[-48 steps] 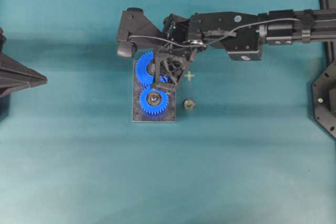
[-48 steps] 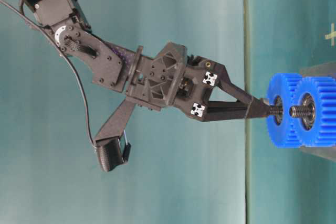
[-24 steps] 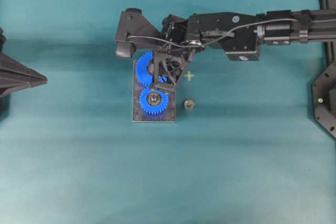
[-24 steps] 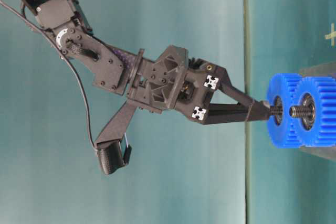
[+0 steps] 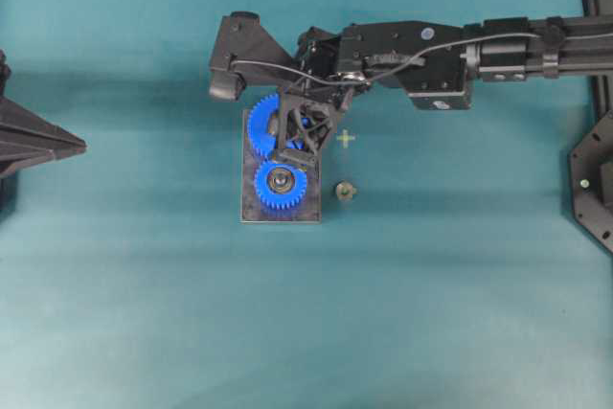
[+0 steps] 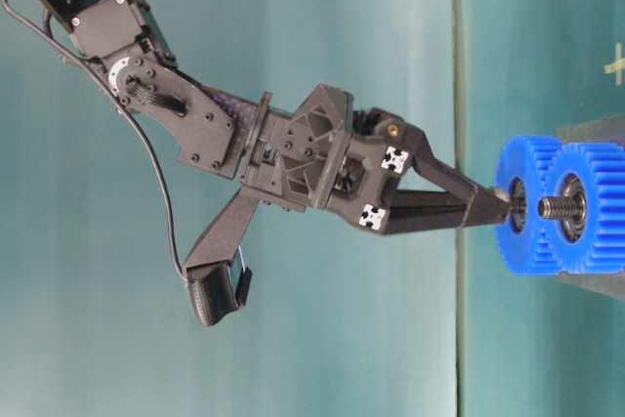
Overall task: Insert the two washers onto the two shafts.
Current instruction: 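Move the open right gripper over the lower silver washer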
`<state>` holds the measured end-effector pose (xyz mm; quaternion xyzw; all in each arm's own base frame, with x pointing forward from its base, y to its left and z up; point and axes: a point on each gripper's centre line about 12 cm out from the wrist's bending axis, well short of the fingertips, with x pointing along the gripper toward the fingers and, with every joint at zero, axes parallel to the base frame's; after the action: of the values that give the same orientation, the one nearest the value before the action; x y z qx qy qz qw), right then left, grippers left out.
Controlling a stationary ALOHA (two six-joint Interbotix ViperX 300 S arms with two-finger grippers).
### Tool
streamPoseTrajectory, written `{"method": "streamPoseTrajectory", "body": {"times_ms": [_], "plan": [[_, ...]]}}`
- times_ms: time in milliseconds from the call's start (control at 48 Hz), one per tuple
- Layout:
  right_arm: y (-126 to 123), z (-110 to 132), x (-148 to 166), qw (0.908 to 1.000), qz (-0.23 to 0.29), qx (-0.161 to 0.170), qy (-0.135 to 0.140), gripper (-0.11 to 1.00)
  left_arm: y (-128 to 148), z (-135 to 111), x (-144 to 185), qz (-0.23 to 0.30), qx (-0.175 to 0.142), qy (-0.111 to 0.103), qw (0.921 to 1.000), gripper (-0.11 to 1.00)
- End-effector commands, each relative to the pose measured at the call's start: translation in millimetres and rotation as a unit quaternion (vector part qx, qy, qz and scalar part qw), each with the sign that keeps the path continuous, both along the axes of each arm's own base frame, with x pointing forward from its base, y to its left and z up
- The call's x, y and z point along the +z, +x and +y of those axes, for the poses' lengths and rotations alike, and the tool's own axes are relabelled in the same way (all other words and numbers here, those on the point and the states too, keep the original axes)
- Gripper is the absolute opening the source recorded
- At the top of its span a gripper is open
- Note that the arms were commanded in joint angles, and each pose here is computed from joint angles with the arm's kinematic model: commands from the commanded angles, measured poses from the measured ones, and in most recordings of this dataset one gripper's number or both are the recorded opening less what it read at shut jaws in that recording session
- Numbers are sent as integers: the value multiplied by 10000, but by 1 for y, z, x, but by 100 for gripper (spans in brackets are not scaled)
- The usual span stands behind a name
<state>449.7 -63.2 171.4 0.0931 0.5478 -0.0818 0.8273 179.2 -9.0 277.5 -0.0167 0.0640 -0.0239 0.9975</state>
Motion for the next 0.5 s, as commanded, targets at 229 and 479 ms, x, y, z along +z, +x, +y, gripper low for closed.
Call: {"method": "streamPoseTrajectory", "body": {"times_ms": [229,479], "plan": [[-25,18,53,9988,-485,21,11,83,0,1,4,-83,37,-187,9998,7],[-75,45,15,9995,-254,-56,195,82,0,1,3,-78,50,-294,9995,7]]}}
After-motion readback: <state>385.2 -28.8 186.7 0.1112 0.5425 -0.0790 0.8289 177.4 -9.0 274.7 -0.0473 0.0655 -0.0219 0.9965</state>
